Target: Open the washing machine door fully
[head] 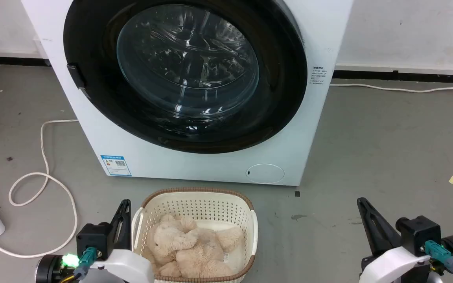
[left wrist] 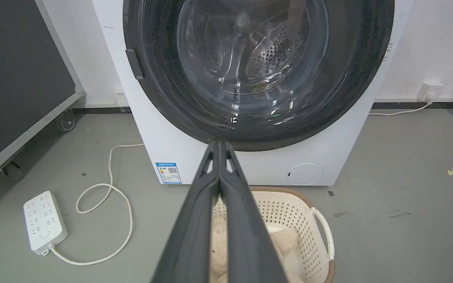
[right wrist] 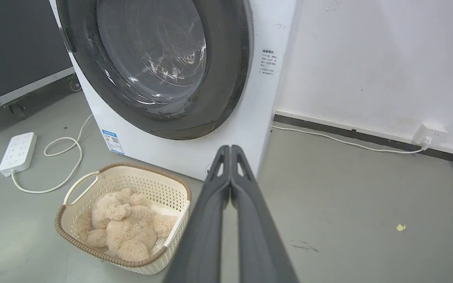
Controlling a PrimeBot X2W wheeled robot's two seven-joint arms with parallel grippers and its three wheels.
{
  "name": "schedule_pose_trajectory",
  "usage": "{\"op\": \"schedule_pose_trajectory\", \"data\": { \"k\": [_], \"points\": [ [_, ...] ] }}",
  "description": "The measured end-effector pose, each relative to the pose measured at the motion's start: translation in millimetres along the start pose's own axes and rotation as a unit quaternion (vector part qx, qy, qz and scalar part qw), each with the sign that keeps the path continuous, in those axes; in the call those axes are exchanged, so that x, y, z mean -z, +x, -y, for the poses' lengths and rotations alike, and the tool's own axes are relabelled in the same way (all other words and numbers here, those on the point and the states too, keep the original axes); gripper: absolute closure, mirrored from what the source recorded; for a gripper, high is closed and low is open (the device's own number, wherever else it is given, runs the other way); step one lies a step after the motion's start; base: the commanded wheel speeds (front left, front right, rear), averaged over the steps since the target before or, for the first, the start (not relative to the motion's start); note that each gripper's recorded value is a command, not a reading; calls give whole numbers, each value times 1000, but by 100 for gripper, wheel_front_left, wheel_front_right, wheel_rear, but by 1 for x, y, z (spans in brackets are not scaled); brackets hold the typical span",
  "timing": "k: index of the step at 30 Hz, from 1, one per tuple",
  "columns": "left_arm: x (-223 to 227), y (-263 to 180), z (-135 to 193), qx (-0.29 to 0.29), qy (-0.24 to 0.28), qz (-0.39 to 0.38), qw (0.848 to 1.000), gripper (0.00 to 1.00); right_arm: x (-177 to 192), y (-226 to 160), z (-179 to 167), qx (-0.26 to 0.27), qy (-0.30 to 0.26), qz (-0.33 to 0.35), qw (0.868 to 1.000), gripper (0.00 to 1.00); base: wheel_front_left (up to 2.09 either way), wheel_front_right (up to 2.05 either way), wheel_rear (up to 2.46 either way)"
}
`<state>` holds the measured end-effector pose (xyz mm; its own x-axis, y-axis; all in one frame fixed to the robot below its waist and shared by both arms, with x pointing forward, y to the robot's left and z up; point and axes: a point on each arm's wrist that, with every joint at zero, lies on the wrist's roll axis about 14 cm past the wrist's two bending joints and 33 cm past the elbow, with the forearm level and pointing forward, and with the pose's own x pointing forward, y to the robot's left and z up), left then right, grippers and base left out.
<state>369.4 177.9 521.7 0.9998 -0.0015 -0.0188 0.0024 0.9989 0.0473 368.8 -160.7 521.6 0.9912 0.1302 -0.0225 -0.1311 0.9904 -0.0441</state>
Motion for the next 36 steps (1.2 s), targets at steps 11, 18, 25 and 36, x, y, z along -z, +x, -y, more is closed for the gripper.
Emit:
{"op": "schedule_pose_trajectory", "data": {
  "k": [11,18,25,36],
  "points": [
    [0,0,0,0,0,0,1000,100,0,0,0,0,0,0,1000,100,0,0,0],
    [0,0,0,0,0,0,1000,100,0,0,0,0,0,0,1000,100,0,0,0],
    [0,0,0,0,0,0,1000,100,0,0,0,0,0,0,1000,100,0,0,0],
    [0,0,0,0,0,0,1000,100,0,0,0,0,0,0,1000,100,0,0,0]
  ]
}}
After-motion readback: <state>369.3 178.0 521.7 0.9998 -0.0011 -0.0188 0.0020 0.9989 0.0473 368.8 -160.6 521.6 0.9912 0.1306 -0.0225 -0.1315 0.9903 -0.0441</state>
